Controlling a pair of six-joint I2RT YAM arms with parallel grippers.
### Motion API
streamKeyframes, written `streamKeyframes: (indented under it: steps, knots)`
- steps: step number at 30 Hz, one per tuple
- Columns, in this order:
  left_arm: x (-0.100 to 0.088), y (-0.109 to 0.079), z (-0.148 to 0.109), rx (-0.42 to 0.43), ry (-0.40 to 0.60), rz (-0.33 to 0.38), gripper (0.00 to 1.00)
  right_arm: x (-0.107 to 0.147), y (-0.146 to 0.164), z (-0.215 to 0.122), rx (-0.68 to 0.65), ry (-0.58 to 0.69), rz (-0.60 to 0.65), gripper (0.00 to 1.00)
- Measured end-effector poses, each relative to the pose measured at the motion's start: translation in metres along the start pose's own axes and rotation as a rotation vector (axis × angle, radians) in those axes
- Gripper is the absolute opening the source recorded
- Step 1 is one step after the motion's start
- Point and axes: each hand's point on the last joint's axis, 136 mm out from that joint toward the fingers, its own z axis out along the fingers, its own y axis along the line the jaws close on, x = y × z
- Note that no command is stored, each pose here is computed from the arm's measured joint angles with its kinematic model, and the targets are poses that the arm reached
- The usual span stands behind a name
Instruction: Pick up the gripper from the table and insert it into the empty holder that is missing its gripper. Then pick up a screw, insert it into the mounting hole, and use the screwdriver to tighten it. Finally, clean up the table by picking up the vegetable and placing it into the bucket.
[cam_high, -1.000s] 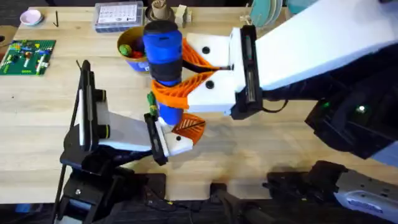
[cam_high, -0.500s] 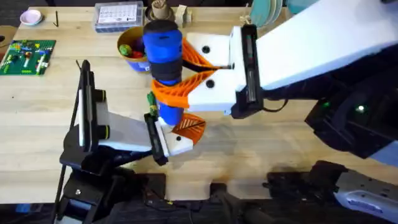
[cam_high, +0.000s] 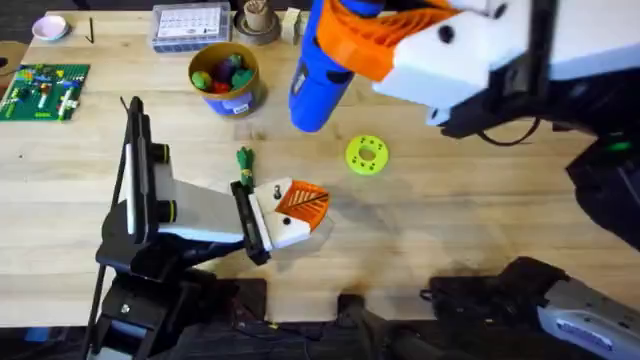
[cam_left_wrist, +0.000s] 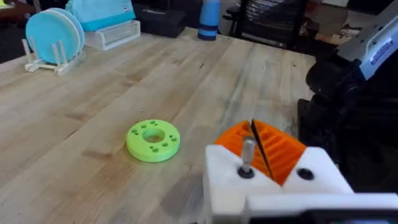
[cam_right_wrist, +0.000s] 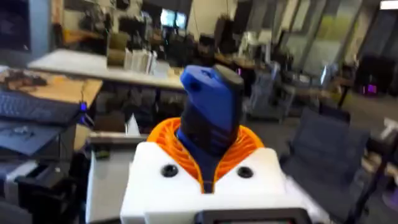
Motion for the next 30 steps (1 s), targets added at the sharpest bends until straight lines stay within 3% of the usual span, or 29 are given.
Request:
streamKeyframes:
  steps: [3, 7, 13, 16, 23, 26, 30]
  knots:
    - [0.000, 0.000, 0.000, 0.000, 0.000, 0.000, 0.003, 0.035, -0.016, -0.005, 0.055, 0.120, 0.066, 0.048]
    - [0.000, 0.000, 0.000, 0.000, 0.000, 0.000, 0.003, 0.104, -0.054, -0.023, 0.210, 0.342, 0.132, 0.046]
    - [0.000, 0.000, 0.000, 0.000, 0.000, 0.000, 0.003, 0.230, -0.113, -0.096, 0.424, 0.831, 0.187, 0.044]
    - [0.000, 0.000, 0.000, 0.000, 0.000, 0.000, 0.003, 0.270, -0.139, -0.132, 0.458, 1.076, 0.143, 0.043]
    - [0.000, 0.000, 0.000, 0.000, 0.000, 0.000, 0.003, 0.313, -0.202, -0.162, 0.378, 1.454, -0.220, 0.040]
    - [0.000, 0.000, 0.000, 0.000, 0.000, 0.000, 0.003, 0.337, -0.204, -0.172, 0.259, 1.578, -0.338, 0.040]
    - [0.000, 0.000, 0.000, 0.000, 0.000, 0.000, 0.003, 0.376, -0.189, -0.183, 0.087, 1.684, -0.394, 0.038]
